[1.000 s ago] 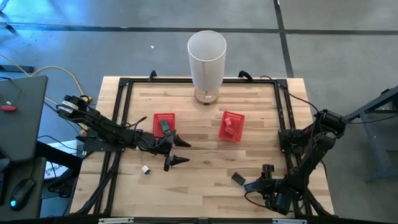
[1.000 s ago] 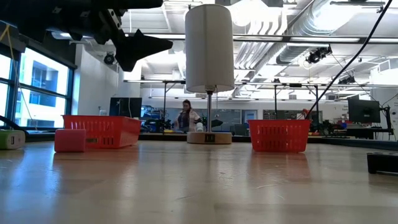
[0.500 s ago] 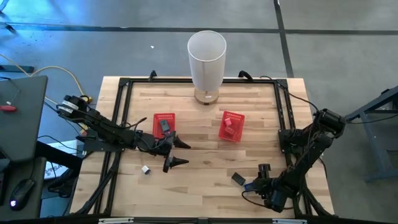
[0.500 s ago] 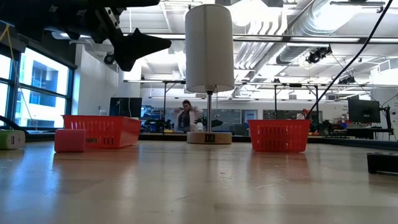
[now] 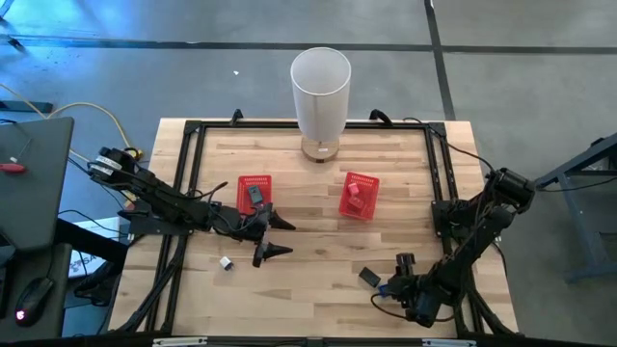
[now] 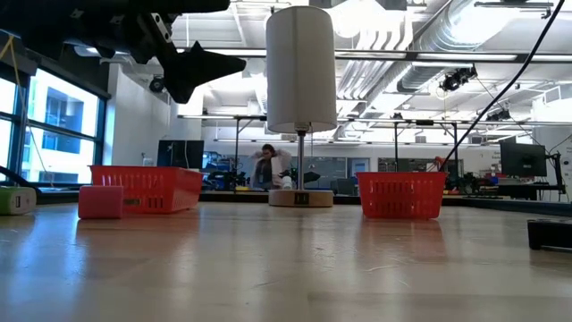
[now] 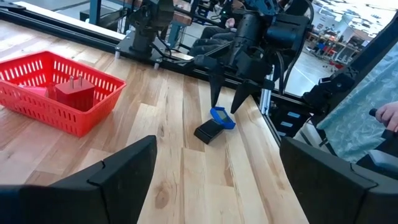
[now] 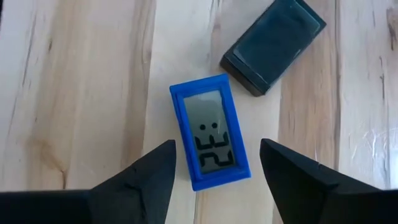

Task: Pick & Place Office items
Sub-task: Put the dark blue digital timer into the left red bin

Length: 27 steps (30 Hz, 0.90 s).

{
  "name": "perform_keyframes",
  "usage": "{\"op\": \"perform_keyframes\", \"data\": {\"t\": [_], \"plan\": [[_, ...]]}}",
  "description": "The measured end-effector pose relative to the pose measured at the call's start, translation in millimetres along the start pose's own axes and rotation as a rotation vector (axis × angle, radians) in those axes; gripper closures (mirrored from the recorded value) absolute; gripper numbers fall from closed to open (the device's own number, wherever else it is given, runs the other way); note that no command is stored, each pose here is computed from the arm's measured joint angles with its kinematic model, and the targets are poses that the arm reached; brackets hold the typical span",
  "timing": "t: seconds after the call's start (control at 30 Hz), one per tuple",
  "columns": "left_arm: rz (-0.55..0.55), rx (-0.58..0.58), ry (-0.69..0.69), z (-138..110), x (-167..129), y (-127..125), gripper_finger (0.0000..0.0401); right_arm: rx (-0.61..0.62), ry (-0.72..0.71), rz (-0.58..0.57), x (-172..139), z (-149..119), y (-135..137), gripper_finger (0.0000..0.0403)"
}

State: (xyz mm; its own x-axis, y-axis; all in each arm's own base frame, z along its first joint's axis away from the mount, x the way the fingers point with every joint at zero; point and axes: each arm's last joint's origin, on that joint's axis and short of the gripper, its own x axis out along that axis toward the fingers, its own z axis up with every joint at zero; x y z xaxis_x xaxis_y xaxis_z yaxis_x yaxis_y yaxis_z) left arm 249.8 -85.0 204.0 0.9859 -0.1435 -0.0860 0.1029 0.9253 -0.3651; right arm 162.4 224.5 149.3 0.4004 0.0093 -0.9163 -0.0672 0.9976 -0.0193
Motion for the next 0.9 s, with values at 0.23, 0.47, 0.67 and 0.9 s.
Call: {"op": "perform_keyframes", "data": {"t": [0.23,0.47,0.67,0.9], "plan": [[0.0,0.0,0.0,0,0,0,0.0068,-0.007,0.002,0.001,0,0,0,0.0182],[0.001,0.0,-0.001,0,0,0,0.0068,-0.004,0.01,0.018,2,0,2,0.0182],[0.001,0.0,-0.001,0,0,0,0.0068,-0.038,0.063,-0.013,21,-3,4,0.0182],[0.004,0.001,0.005,0,0,0,0.0068,-0.053,0.106,-0.026,32,-5,5,0.0183]]}}
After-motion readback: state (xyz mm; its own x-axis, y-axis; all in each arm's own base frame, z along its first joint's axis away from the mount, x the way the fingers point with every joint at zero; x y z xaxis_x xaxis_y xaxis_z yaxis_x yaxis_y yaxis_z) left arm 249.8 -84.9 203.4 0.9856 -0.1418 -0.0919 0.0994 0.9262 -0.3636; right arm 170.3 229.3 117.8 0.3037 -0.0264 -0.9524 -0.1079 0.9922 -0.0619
